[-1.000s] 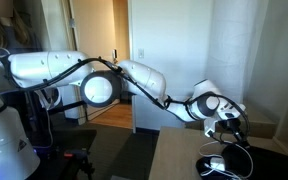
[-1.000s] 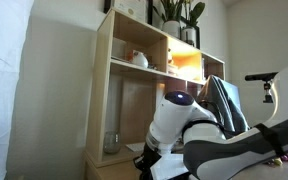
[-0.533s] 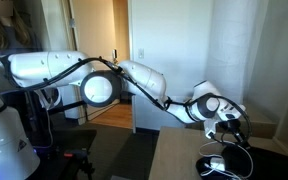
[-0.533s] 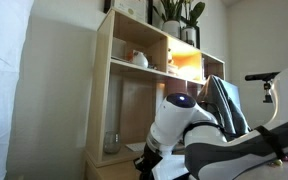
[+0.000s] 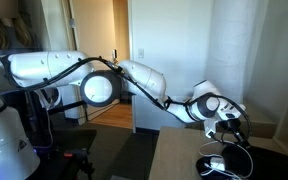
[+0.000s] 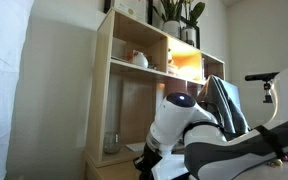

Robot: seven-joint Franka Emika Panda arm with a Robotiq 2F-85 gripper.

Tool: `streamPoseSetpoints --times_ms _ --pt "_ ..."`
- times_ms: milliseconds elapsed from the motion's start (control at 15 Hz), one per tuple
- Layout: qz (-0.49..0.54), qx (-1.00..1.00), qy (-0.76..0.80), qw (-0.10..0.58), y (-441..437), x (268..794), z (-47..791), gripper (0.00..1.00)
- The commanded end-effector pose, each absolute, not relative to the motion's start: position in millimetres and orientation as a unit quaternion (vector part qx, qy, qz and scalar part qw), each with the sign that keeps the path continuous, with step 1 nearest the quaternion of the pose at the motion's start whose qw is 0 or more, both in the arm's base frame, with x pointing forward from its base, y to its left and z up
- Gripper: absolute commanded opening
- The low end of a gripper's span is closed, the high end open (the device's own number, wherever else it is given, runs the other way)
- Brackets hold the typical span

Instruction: Move the portable bag slightly to the left and close it

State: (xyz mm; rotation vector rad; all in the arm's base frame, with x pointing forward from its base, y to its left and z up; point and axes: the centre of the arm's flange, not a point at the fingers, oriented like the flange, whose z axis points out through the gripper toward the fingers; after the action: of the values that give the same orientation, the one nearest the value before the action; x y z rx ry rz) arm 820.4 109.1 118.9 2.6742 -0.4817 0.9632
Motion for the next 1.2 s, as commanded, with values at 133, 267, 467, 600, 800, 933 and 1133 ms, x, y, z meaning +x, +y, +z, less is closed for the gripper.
streamPoseSetpoints --times_ms 133,267,467,600,800,933,1133 --pt "0.34 0.923 -0.138 0.118 130.9 802.4 136.5 0.01" --pt "0.345 0.923 -0.128 0.109 140.2 794.4 145.0 0.01" --pt "0.349 0.928 -0.1 0.083 153.0 782.0 159.8 0.01" --pt "0.353 0.93 -0.081 0.057 157.4 778.1 168.8 0.01" --pt "0.357 0.931 -0.074 0.027 154.3 778.7 176.5 0.01" --pt "0.359 0.931 -0.072 0.01 150.2 775.8 181.5 0.01" --pt "0.369 0.927 -0.064 -0.005 146.2 769.2 192.3 0.01"
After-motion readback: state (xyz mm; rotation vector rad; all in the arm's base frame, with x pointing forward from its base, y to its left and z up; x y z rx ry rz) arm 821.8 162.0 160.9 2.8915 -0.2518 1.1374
